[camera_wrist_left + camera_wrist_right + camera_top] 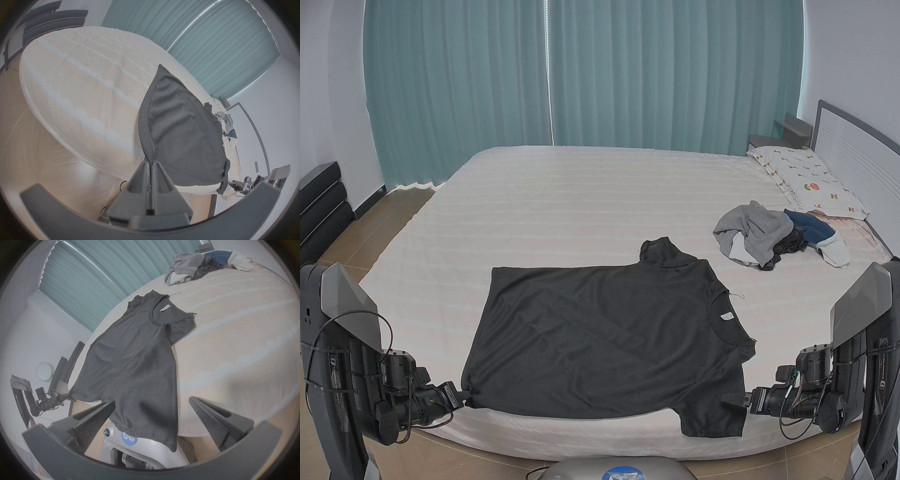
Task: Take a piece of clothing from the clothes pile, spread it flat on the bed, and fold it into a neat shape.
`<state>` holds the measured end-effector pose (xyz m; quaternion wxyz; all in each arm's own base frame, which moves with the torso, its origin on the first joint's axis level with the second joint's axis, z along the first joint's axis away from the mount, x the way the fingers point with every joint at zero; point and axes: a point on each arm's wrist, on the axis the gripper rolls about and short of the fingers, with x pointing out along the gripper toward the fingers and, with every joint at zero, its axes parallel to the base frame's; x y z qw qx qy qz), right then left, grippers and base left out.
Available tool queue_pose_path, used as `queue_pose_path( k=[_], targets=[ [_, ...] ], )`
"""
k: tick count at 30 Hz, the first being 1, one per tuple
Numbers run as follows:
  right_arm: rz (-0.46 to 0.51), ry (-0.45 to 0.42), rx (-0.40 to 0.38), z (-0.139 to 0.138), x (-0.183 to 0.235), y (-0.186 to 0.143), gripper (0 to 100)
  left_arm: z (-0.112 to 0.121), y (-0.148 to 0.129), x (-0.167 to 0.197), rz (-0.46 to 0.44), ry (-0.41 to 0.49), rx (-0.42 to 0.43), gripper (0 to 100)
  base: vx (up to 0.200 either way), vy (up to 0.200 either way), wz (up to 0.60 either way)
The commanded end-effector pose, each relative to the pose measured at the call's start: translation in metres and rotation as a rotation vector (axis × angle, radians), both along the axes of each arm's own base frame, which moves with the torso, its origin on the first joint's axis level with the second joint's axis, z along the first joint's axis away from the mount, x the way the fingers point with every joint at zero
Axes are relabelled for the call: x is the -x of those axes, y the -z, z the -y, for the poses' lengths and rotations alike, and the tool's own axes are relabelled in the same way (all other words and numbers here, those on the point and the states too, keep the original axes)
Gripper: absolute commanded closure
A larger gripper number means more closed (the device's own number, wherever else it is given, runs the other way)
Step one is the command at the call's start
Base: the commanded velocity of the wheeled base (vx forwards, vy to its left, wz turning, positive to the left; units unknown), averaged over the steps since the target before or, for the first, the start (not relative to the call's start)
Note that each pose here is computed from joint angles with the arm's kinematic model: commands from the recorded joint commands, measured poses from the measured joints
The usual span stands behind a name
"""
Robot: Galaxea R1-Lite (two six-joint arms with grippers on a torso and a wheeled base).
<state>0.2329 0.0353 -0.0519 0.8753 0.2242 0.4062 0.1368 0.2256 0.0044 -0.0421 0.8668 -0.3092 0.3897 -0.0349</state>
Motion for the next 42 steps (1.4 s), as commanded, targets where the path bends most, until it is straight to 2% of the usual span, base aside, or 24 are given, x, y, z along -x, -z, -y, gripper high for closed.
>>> queue_pose_path(
  k=[1,14,15,27,35,42],
  targets=[
    [0.001,-0.007,-0.002,-0.002,-0.002,0.004,0,0.0,-0.001,-0.001,0.012,0.0,0.0,100,0.0,0.0,0.0],
    [0.02,-0.031,-0.007,-0.009,-0.009,0.007,0,0.0,0.0,-0.001,0.01,0.0,0.0,100,0.0,0.0,0.0],
    [0.019,-0.031,-0.004,-0.009,-0.008,0.007,100,0.0,-0.001,-0.001,0.012,0.0,0.0,100,0.0,0.0,0.0],
    [-0.033,0.019,0.021,0.007,0.01,0.001,100,0.0,-0.001,-0.001,0.012,0.001,0.001,100,0.0,0.0,0.0],
    [-0.034,0.021,0.027,0.011,0.022,-0.011,100,0.0,-0.003,0.001,0.015,0.003,-0.003,100,0.0,0.0,0.0],
    [-0.068,0.01,0.036,0.008,0.027,-0.016,100,0.0,-0.017,0.01,0.039,0.006,-0.022,100,0.0,0.0,0.0]
  ],
)
